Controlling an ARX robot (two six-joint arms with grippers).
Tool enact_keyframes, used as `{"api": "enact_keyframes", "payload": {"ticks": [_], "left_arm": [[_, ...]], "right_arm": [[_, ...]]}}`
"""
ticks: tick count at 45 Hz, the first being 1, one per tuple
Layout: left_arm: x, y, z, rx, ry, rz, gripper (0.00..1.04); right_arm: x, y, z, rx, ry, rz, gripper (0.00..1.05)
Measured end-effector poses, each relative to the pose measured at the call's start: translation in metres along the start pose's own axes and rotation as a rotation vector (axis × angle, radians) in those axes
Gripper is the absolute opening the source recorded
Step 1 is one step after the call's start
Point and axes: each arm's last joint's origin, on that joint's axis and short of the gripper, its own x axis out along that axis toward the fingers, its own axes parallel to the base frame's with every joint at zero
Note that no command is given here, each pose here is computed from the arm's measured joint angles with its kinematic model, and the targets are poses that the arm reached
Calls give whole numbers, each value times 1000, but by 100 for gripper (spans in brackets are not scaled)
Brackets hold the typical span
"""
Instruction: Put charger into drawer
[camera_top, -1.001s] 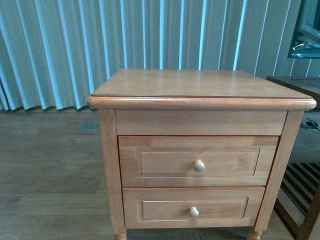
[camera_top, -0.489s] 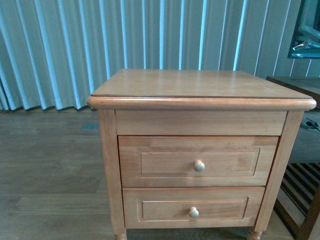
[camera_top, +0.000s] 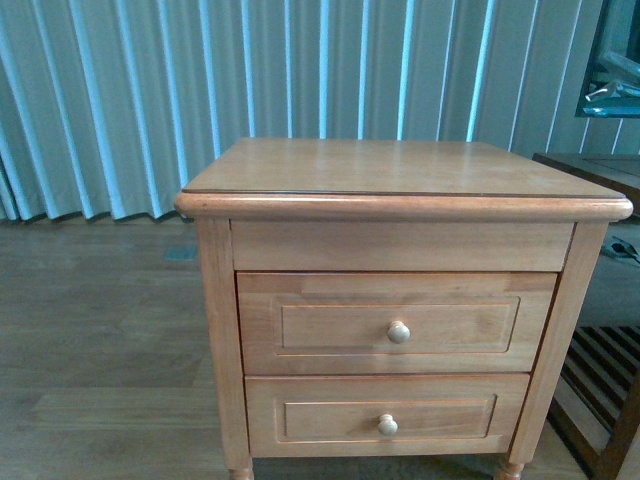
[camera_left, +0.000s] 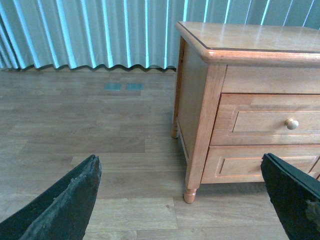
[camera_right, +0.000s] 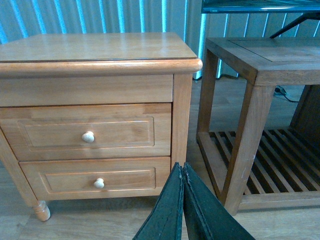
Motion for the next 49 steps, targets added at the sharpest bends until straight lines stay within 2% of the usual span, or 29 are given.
{"api": "enact_keyframes", "payload": {"ticks": [26, 30, 49], "left_arm": [[0, 0, 0, 0, 0, 0, 99], [0, 0, 0, 0, 0, 0, 99], [0, 0, 0, 0, 0, 0, 99]], "right_arm": [[-14, 0, 0, 0, -3, 0, 2], [-22, 0, -5, 0, 32, 0, 2], [-25, 0, -3, 0, 3, 0, 2]]}}
